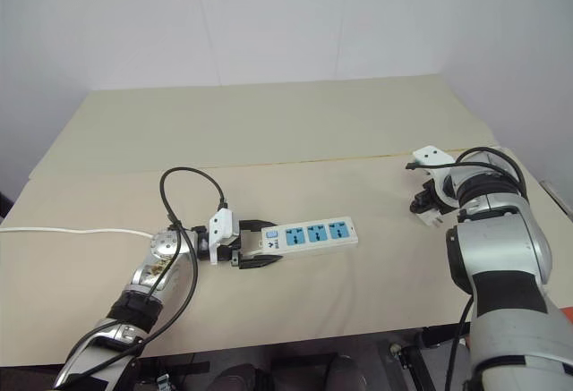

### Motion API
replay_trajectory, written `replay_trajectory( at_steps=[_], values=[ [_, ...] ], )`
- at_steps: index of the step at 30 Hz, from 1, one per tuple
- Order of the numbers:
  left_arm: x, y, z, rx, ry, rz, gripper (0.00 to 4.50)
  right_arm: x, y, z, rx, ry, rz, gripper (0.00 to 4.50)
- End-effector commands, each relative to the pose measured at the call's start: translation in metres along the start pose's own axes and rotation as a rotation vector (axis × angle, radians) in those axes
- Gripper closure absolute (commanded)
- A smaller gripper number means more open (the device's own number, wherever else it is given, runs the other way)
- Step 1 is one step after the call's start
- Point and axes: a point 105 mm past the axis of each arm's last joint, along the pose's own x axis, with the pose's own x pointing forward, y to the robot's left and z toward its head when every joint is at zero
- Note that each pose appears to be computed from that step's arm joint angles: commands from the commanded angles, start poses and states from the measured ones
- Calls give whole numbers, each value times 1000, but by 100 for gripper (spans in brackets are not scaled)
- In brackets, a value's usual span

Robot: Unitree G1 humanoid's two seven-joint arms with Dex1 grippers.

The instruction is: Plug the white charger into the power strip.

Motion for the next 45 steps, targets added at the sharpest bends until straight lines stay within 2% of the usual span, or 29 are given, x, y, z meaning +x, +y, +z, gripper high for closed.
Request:
replay_trajectory(
  at_steps=[1, 7, 11, 14, 21, 26, 31, 38, 45],
  values=[
    [-3, -12, -22, -63, 80, -37, 124, -6, -3, 8, -10, -33, -14, 337],
    [-3, -11, -21, -61, 82, -49, 124, -16, -7, 14, -1, -83, 0, 337],
    [-4, -6, -20, -50, 96, -68, 124, -34, -6, 49, -10, -312, 46, 337],
    [-5, 0, -17, -40, 101, -73, 124, -50, 0, 67, -9, -429, 115, 337],
    [-4, 8, -10, -23, 103, -112, 124, -78, 27, 91, -22, -723, 264, 337],
    [-1, 11, -4, -12, 104, -142, 124, -91, 64, 82, -53, -907, 359, 337],
    [1, 8, 0, -8, 99, -173, 124, -99, 94, 71, -96, -1025, 455, 337],
    [4, 2, 3, -11, 96, -202, 124, -106, 131, 67, -151, -1161, 580, 337],
    [4, -3, 3, -29, 96, -184, 124, -106, 164, 67, -278, -1208, 705, 337]
  ],
)
